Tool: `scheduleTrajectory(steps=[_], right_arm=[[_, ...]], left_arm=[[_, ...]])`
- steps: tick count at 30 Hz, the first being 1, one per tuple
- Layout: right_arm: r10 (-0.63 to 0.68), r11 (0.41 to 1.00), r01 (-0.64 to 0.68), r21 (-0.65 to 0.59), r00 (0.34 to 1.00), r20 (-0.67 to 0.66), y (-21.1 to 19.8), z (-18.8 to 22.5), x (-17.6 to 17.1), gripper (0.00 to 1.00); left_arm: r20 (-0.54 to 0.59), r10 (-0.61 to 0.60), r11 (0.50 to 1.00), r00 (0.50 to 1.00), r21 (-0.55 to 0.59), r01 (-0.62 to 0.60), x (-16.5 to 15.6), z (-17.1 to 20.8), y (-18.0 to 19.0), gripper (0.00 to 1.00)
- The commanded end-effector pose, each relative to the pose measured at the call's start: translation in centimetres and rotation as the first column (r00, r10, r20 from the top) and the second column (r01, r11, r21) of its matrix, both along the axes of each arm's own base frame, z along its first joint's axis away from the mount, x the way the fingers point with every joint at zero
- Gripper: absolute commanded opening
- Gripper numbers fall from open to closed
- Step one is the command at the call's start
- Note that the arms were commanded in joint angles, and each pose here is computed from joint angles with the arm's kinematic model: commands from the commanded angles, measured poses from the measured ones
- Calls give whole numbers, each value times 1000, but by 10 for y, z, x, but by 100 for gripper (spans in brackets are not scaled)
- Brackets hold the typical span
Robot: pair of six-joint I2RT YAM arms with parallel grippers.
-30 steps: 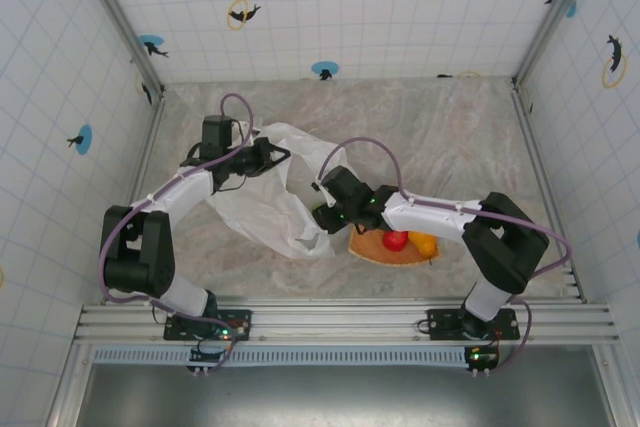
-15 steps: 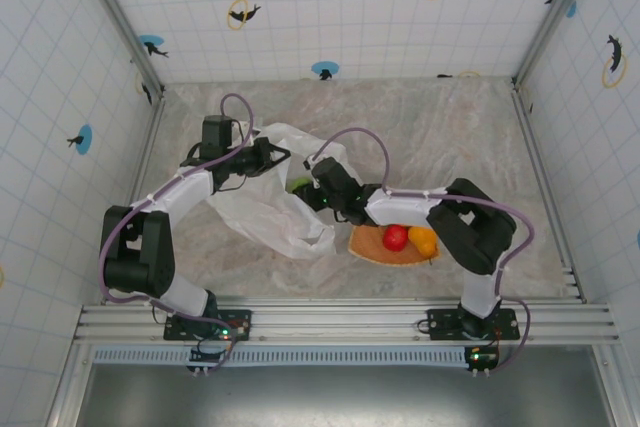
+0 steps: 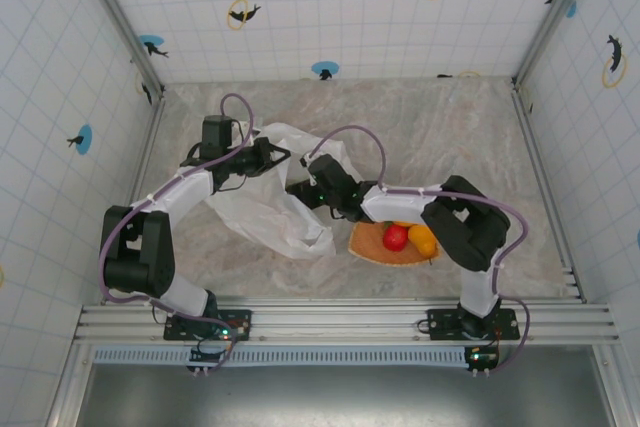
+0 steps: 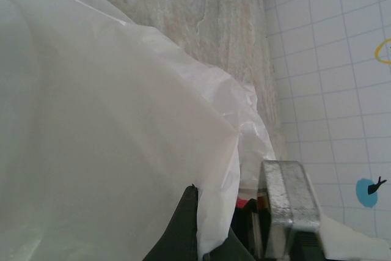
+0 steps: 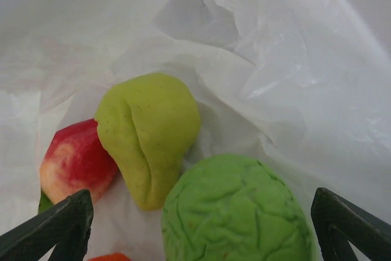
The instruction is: Place the fruits into the plastic bag
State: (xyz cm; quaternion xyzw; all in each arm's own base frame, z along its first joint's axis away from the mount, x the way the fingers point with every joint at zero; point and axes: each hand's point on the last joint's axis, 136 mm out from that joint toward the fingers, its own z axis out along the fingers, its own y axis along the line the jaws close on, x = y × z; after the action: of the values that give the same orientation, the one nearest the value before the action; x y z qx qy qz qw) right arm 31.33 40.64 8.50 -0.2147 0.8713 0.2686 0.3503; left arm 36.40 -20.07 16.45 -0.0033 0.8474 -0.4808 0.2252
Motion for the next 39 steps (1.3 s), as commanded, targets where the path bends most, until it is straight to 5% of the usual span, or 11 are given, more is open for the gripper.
scheduleTrajectory(steps=[1,14,20,30,39], right_arm=[[16,1000,-16,-7,999,29,-15,30,-8,94],[96,989,-92,-114,995,29,-78,59,-61,77],[-57,988,54,-144,998,-17,-127,49,-47,68],[-170,985,170,-22,951,-257,-104,22,-51,53],[-305,950,276,-143,918,-252,-99,-4,-37,53]], left_arm=[[24,10,1000,1000,-7,-10,0,8,4,0],[20,48,999,999,-3,-48,7,7,15,0],[17,47,999,999,-5,-47,7,7,15,0],[2,144,990,990,8,-144,18,4,40,0],[-2,157,988,988,8,-157,20,3,47,0]])
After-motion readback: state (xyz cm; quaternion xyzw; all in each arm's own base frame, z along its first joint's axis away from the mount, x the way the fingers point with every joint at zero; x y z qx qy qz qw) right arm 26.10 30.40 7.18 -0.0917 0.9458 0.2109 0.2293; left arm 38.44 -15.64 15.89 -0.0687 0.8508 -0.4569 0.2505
